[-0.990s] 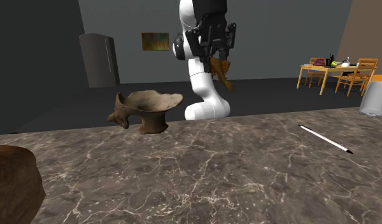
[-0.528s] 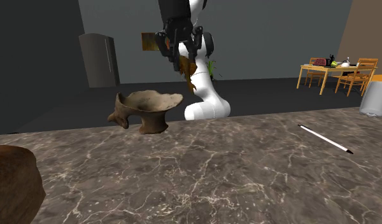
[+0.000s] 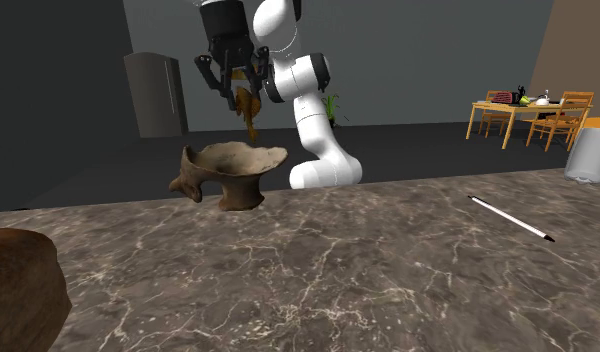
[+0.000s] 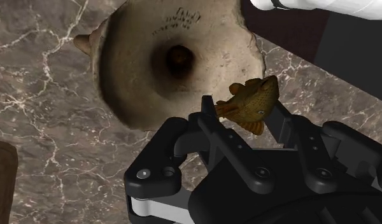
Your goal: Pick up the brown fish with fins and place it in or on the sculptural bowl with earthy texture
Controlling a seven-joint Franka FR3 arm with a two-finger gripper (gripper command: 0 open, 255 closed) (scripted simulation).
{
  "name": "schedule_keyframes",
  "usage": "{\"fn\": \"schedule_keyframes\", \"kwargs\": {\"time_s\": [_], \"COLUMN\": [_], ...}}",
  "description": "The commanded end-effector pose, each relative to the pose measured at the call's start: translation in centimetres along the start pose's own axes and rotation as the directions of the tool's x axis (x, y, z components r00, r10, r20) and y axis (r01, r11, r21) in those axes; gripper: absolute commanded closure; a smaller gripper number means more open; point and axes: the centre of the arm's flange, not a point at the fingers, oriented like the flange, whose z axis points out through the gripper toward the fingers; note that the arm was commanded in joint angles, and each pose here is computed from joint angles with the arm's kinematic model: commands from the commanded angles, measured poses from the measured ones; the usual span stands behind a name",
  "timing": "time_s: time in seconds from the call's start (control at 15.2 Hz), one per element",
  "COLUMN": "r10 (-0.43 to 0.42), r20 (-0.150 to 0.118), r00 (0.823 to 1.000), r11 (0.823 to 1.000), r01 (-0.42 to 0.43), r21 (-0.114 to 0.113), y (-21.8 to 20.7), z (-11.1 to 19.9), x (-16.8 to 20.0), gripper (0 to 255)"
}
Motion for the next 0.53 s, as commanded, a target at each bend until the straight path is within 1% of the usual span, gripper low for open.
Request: {"fn": "schedule_keyframes", "kwargs": {"time_s": [0.0, 0.07, 0.46], "r10": [-0.001, -0.001, -0.001], "r20": [0.001, 0.001, 0.001], "r00": [1.0, 1.0, 1.0], "r11": [1.0, 1.0, 1.0], "r01": [0.001, 0.001, 0.001], "r21": [0.0, 0.0, 0.0], "y": [1.3, 2.1, 2.7], "z": [-0.2, -0.4, 2.8], "x": [-2.3, -3.8, -3.9], "gripper": [255, 255, 255]}}
